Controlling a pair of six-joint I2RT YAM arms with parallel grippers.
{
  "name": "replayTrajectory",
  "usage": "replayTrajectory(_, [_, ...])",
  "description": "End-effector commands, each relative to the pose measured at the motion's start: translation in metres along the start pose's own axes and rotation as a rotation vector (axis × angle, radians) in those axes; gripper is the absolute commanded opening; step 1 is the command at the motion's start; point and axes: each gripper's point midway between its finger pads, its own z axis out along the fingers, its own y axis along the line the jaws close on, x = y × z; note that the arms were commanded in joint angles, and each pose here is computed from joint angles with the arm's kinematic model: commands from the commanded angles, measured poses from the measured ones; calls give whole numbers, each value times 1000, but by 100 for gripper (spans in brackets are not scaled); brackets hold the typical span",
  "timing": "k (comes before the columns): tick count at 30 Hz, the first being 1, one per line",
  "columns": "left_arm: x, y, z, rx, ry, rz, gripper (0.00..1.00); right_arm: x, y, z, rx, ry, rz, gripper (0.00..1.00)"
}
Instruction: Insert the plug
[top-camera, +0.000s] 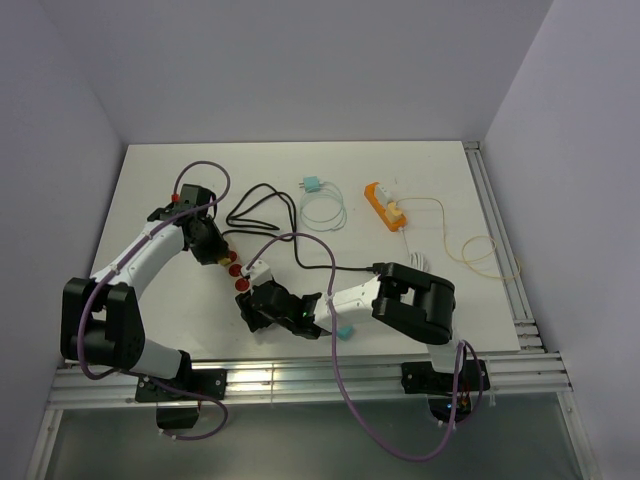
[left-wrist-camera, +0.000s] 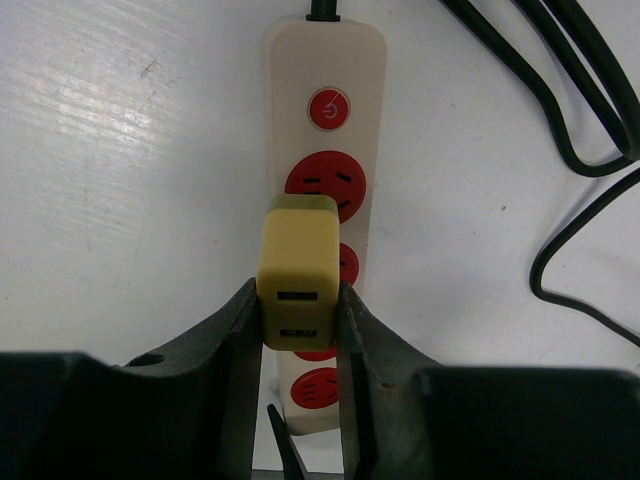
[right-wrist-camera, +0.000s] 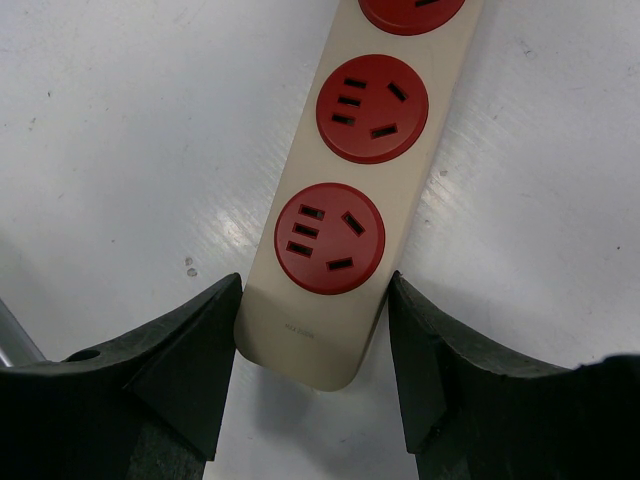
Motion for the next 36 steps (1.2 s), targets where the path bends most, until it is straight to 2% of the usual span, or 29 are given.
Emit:
replayTrajectory(1, [-12,-5,2,6,-46,10,0,59,-35,-7,87,199,-88,0])
replayTrajectory(12, [-17,-14,-19,51,-68,6,0,61,-35,-6,85,206,-89,0])
replayTrajectory(36, [-16,-9,-1,29,-71,16,0,62,-35,-6,84,207,-87,0])
